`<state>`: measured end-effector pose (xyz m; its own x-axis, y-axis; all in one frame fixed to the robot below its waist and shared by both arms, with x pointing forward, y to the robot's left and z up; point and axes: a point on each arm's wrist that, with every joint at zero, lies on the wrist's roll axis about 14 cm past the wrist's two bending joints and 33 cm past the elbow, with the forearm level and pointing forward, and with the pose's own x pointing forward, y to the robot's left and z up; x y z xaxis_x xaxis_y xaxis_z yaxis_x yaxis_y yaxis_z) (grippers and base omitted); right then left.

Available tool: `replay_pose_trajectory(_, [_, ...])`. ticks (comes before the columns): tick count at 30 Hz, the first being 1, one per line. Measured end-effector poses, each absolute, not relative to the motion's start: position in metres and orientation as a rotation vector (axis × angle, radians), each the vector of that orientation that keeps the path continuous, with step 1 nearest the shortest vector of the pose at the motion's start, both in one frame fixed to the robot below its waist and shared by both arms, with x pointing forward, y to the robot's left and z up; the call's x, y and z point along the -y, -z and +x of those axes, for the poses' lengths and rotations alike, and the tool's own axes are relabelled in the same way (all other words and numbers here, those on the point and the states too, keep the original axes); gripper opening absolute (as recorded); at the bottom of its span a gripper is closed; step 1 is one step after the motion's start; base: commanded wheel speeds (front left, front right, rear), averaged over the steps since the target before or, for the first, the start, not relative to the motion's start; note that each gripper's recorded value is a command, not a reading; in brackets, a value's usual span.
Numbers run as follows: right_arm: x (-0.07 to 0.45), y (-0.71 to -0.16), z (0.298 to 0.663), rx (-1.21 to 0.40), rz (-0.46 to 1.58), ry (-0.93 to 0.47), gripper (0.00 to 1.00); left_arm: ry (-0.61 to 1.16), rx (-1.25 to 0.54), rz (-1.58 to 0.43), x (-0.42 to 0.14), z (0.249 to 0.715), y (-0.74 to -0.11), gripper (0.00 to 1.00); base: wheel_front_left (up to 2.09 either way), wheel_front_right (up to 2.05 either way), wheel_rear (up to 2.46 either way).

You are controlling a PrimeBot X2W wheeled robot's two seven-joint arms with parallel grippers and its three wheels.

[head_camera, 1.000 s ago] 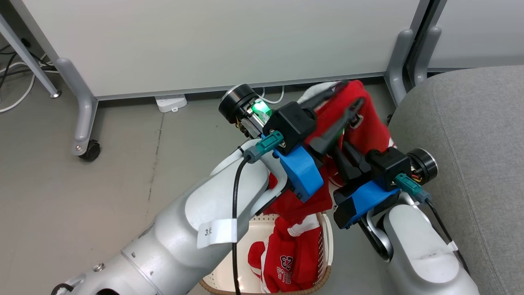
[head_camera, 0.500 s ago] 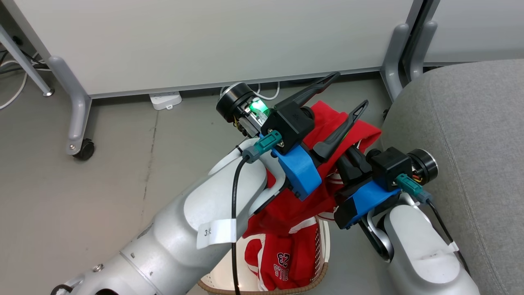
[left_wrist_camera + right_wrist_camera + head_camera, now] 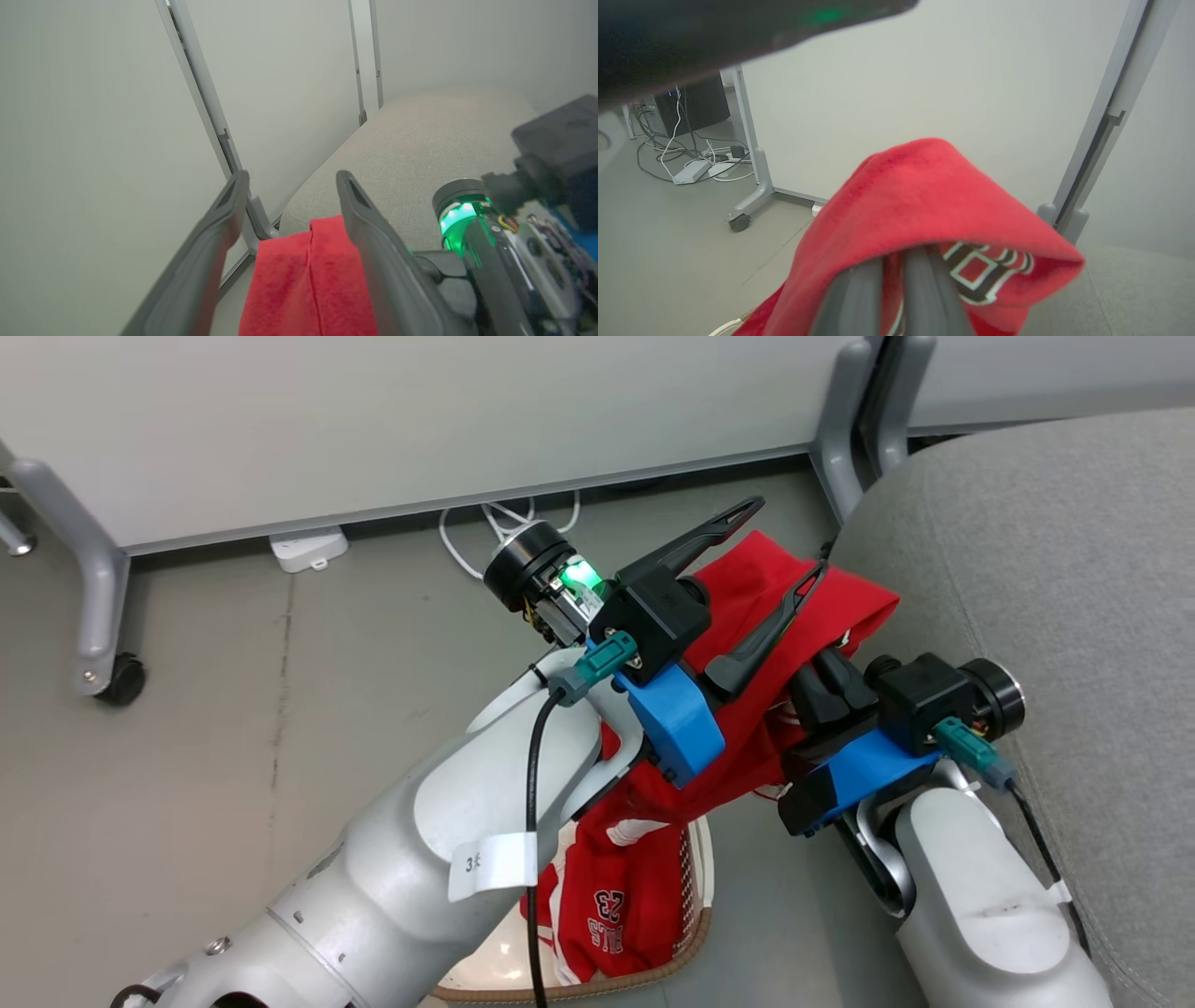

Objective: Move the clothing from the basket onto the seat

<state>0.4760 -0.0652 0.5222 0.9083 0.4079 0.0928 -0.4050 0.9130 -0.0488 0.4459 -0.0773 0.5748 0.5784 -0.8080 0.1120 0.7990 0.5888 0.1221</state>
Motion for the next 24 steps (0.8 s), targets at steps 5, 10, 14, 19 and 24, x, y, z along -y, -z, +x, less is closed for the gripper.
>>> replay_pose_trajectory(5, [0.089, -0.524, 0.479, 0.109, -0.027, -0.354, 0.0, 0.977, 0.146, 0.049, 0.091, 0.447, -0.565, 1.0, 0.0, 0.0, 0.0])
replay_pose_trajectory(10, [0.118, -0.526, 0.479, 0.119, -0.028, -0.277, 0.0, 1.025, 0.131, 0.041, 0.107, 0.446, -0.555, 1.0, 0.0, 0.0, 0.0])
replay_pose_trajectory(14, [0.146, -0.525, 0.476, 0.117, -0.03, -0.201, 0.0, 1.073, 0.122, 0.035, 0.122, 0.443, -0.548, 1.0, 0.0, 0.0, 0.0])
replay_pose_trajectory(19, [0.181, -0.526, 0.469, 0.119, -0.04, -0.104, 0.0, 1.13, 0.111, 0.024, 0.14, 0.438, -0.54, 1.0, 0.0, 0.0, 0.0])
replay_pose_trajectory(24, [0.216, -0.523, 0.457, 0.11, -0.047, -0.006, 0.0, 1.188, 0.098, 0.018, 0.157, 0.43, -0.531, 1.0, 0.0, 0.0, 0.0])
